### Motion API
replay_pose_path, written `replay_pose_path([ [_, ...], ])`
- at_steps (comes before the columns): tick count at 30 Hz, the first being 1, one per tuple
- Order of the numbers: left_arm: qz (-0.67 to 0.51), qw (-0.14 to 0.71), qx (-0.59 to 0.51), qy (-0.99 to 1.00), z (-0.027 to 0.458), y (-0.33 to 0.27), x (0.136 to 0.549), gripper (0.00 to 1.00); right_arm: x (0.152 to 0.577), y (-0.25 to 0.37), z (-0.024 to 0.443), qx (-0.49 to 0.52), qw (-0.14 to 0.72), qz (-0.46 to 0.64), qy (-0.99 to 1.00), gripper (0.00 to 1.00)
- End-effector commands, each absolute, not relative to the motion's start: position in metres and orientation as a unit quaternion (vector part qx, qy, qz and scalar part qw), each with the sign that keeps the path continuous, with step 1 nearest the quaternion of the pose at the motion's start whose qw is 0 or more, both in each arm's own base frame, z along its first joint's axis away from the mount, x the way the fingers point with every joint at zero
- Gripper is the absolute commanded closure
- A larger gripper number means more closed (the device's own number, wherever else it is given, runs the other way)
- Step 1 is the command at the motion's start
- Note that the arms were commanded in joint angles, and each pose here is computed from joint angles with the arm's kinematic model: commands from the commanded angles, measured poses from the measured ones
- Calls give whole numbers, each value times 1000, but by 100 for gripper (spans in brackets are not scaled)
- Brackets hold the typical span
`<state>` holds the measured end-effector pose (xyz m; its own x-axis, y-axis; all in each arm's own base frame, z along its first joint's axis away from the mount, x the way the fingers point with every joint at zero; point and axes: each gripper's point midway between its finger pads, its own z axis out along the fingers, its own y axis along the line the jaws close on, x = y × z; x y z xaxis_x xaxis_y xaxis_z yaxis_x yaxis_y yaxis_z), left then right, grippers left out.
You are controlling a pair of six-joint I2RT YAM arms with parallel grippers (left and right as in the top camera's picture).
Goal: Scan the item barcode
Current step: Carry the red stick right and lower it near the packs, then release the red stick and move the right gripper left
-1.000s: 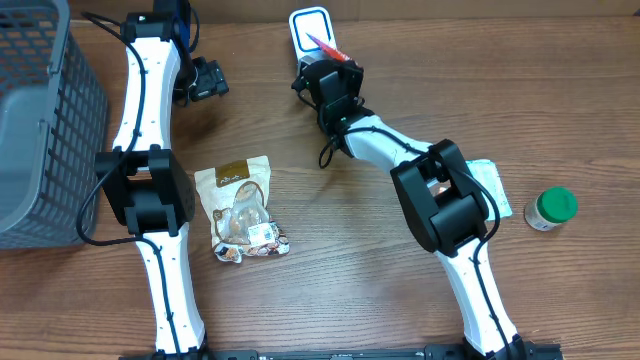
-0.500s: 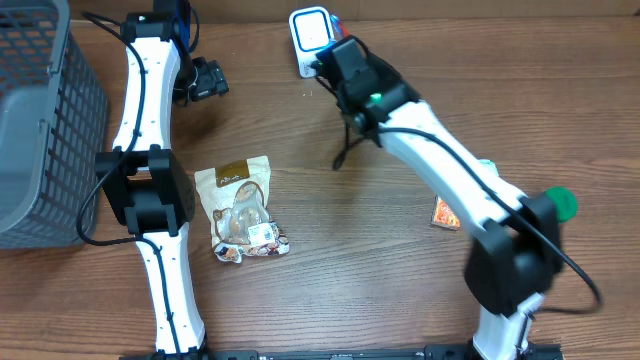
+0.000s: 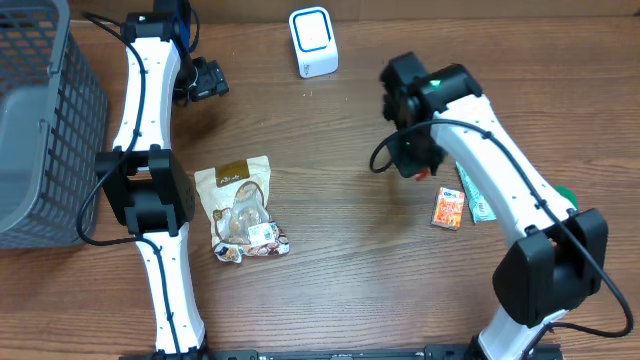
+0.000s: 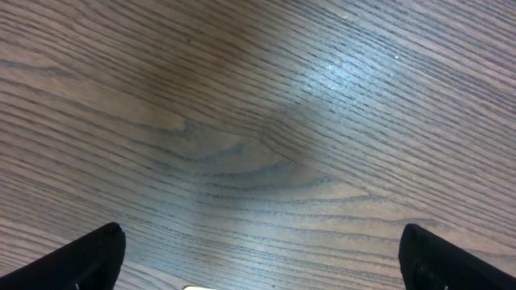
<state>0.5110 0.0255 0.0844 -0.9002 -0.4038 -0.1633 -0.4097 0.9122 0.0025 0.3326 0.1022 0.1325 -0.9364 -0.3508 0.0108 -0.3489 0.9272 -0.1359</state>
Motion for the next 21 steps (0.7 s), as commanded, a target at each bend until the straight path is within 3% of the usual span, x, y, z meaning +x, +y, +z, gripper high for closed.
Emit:
replay_pose_path([
  [1,25,78,-204,975,80,27,512,0,321,85,122,-116,-22,-50,992,96],
  [11,25,78,-204,975,80,27,512,0,300,32,87,-46,-81,-55,994,95],
  [18,25,78,-204,975,80,27,512,0,303,21,75,-27,-74,-53,995,60],
  [21,25,79,-204,975,80,27,513,0,309,22,74,-26,-62,-51,996,57],
])
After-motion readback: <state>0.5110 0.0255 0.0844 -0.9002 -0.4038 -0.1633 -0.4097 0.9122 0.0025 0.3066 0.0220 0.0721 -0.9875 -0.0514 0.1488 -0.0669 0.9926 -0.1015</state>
